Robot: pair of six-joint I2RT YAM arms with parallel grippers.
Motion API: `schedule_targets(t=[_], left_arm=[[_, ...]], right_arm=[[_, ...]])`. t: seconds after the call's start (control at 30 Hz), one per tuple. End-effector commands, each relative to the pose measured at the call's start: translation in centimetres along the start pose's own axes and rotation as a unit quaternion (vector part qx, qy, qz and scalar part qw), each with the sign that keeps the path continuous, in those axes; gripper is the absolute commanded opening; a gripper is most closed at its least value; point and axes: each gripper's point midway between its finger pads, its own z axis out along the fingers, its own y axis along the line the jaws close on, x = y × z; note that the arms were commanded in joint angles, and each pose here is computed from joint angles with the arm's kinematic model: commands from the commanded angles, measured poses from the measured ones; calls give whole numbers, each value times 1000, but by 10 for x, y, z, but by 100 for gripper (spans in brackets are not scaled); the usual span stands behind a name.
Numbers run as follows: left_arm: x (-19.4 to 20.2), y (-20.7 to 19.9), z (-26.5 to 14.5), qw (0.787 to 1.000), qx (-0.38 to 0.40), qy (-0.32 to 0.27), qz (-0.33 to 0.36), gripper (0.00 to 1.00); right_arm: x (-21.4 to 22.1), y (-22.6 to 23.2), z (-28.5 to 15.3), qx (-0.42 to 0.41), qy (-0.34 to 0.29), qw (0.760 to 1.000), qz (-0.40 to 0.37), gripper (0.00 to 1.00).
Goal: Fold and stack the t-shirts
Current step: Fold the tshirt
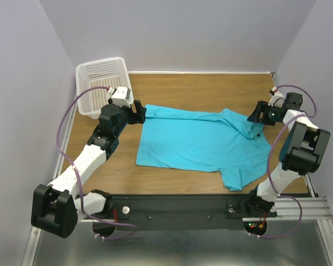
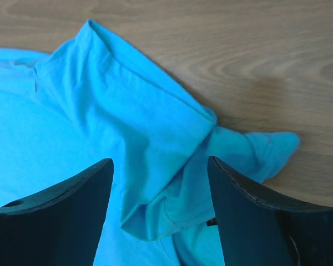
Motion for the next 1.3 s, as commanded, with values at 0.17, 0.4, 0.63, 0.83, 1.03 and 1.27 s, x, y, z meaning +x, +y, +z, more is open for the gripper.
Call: schedule_targets(t=[0.17,0.4,0.63,0.83,1.03,1.27], left_arm=[[-20,-7,-4,999,15,-35,5,87],[-20,-6,-5,999,12,-36,4,87],[-20,-7,-6,999,14,-36,3,87],[-21,-7,-7,999,15,-38,3,87],[-20,-8,-6,999,16,-37,1,87],[-20,-9,-7,999,20,-38,-1,87]], right_arm=[[-33,-19,14,27,-30,999,22,63],[-26,-23,26,30,-16,999,31,56],[-31,-11,24,4,-23,1000,15,11],[-49,9,2,-15,-53,998,-41,1],[-52,27,-23,-18,-77,992,-101,1],[-37,14,-15,4,-55,995,-86,4]])
